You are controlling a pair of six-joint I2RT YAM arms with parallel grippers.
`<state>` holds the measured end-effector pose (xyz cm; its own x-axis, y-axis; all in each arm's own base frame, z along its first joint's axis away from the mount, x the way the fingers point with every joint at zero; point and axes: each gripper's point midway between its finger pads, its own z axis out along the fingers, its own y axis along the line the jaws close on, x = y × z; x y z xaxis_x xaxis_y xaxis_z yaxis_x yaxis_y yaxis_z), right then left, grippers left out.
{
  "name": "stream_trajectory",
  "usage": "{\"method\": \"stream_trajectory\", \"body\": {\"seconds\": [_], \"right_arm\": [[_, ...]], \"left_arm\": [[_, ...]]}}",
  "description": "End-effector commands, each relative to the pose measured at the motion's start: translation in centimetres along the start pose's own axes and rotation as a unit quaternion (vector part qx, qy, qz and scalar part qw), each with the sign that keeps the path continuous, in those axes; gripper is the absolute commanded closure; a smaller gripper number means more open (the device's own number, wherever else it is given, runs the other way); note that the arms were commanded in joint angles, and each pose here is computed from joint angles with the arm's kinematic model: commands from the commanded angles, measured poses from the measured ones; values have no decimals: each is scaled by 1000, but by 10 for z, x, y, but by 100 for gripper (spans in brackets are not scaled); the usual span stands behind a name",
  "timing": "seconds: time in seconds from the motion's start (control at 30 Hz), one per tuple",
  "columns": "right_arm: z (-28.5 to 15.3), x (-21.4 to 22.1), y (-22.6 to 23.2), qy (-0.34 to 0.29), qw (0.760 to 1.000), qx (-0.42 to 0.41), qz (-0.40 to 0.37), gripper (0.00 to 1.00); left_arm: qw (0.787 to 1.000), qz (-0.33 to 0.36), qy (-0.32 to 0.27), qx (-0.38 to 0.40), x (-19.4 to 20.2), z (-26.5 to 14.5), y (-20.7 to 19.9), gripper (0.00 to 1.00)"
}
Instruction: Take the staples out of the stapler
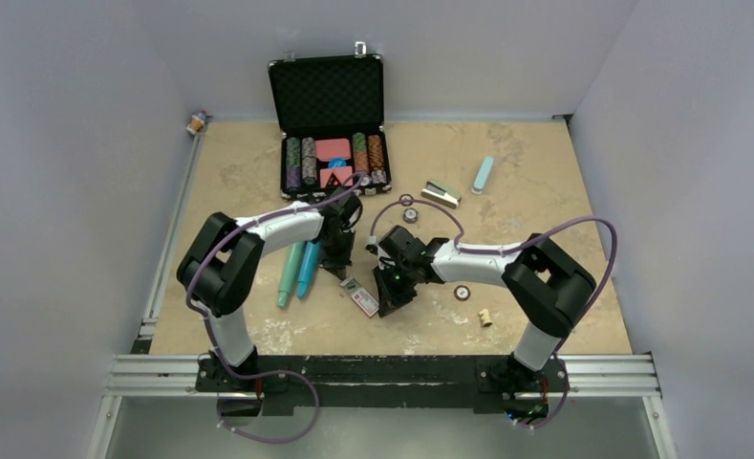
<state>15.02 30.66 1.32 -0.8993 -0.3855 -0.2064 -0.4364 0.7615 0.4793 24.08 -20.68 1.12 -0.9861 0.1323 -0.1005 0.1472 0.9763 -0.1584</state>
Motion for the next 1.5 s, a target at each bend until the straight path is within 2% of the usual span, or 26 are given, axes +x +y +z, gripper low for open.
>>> {"method": "stream_trajectory", "body": {"seconds": [0.0,1.2,1.47], "right_arm": [[4,-13,3,-12,1000,-4,-16,100],[8,-40,2,-22,999,-4,-28,100],[5,-48,-7,-27,999,2,-23,100]], "left_arm": [[996,-11,62,-56,38,20,30,100],[995,-31,92,-8,70,20,9,100],[996,-37,80,-17,62,8,8,100]]}}
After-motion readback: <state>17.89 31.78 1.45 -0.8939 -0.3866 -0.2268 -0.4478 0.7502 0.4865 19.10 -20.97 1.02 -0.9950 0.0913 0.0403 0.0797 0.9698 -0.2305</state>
